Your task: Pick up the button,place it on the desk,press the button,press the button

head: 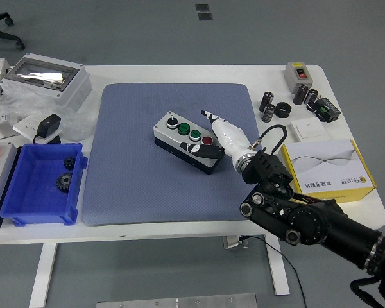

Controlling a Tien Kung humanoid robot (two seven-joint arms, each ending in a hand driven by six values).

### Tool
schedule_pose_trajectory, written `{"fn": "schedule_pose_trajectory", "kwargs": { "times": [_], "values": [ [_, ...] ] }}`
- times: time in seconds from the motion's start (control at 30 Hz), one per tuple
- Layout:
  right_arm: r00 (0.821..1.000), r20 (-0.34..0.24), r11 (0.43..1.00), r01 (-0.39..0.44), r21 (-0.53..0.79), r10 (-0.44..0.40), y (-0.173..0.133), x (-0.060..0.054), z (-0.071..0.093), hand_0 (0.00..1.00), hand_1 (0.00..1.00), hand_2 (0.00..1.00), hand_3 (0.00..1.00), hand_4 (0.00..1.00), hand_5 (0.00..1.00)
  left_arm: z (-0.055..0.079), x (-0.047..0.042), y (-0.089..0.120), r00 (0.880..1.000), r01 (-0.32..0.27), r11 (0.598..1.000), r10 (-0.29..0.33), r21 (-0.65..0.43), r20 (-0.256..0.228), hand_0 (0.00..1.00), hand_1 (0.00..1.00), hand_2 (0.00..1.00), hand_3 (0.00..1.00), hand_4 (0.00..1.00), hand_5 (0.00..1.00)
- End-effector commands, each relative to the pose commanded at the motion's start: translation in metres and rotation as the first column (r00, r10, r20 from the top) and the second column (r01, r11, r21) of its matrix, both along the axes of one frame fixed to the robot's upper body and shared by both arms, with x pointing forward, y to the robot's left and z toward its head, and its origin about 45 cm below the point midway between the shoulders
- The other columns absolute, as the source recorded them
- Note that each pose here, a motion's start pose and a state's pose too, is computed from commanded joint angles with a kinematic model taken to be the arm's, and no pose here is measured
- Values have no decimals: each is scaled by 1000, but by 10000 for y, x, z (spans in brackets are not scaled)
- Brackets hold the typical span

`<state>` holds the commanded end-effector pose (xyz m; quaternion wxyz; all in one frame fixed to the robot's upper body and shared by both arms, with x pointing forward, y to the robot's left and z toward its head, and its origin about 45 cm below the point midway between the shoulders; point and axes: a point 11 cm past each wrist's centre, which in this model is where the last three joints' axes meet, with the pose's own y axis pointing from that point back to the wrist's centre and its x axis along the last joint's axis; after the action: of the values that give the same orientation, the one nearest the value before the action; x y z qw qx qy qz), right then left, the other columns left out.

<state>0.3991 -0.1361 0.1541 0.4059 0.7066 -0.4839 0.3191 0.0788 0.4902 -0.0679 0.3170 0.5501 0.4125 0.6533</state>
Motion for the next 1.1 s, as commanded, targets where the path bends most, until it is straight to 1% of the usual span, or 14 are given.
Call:
{"fn": "schedule_pose_trajectory", "kwargs": {
  "times": [0.2, 0.27, 0.3, 0.47, 0.5, 0.67, 0.7, 0.83, 0.87, 1.07, 1.1],
  "values": [
    [1000, -6, 998, -20, -63, 20, 46, -11, -22, 757, 961, 971, 998, 897, 683, -10, -31, -8, 1000, -5, 1000, 5, -2, -4, 635, 544, 513, 628, 414, 56],
    [1000, -9, 996, -27, -84, 26, 60, -17, -35, 757, 961, 971, 998, 897, 683, -13, -32, -15, 1000, -6, 1000, 6, -3, -4, 635, 544, 513, 628, 414, 56],
    [1000, -11, 995, -30, -94, 30, 67, -21, -40, 728, 944, 965, 998, 902, 688, -15, -31, -19, 1000, -7, 1000, 7, -3, -3, 635, 542, 513, 626, 413, 58],
    [999, -12, 988, -52, -143, 51, 120, -48, -58, 728, 944, 965, 998, 902, 688, -20, -28, -30, 1000, -7, 1000, 7, -6, -3, 635, 542, 513, 626, 413, 58],
    [998, -13, 987, -55, -153, 53, 126, -51, -64, 633, 919, 955, 998, 920, 684, -20, -24, -32, 1000, -6, 1000, 6, -6, -3, 635, 542, 513, 625, 408, 58],
    [999, -2, 980, -51, -192, 52, 109, -44, -72, 633, 919, 955, 998, 920, 684, -21, 18, -43, 1000, 4, 1000, -4, -11, 7, 635, 542, 513, 625, 408, 58],
    [999, 2, 979, -50, -199, 52, 106, -46, -73, 491, 854, 918, 998, 942, 648, -22, 21, -45, 1000, 5, 1000, -5, -12, 8, 633, 541, 513, 623, 407, 60],
    [999, 11, 975, -48, -219, 51, 101, -61, -91, 491, 854, 918, 998, 942, 648, -19, 21, -38, 1000, 9, 1000, -9, -12, 6, 633, 541, 513, 623, 407, 60],
    [999, 12, 974, -47, -222, 51, 101, -65, -95, 407, 783, 855, 951, 951, 495, -16, 21, -32, 1000, 11, 1000, -11, -11, 6, 632, 541, 514, 622, 407, 61],
    [999, 15, 971, -47, -233, 51, 102, -83, -123, 407, 783, 855, 951, 951, 495, -10, 28, -18, 1000, 19, 1000, -19, -10, 8, 632, 541, 514, 622, 407, 61],
    [999, 16, 971, -46, -234, 52, 101, -85, -126, 371, 684, 733, 731, 903, 403, -11, 27, -18, 1000, 20, 1000, -19, -10, 8, 632, 540, 513, 621, 402, 63]
  ]
}}
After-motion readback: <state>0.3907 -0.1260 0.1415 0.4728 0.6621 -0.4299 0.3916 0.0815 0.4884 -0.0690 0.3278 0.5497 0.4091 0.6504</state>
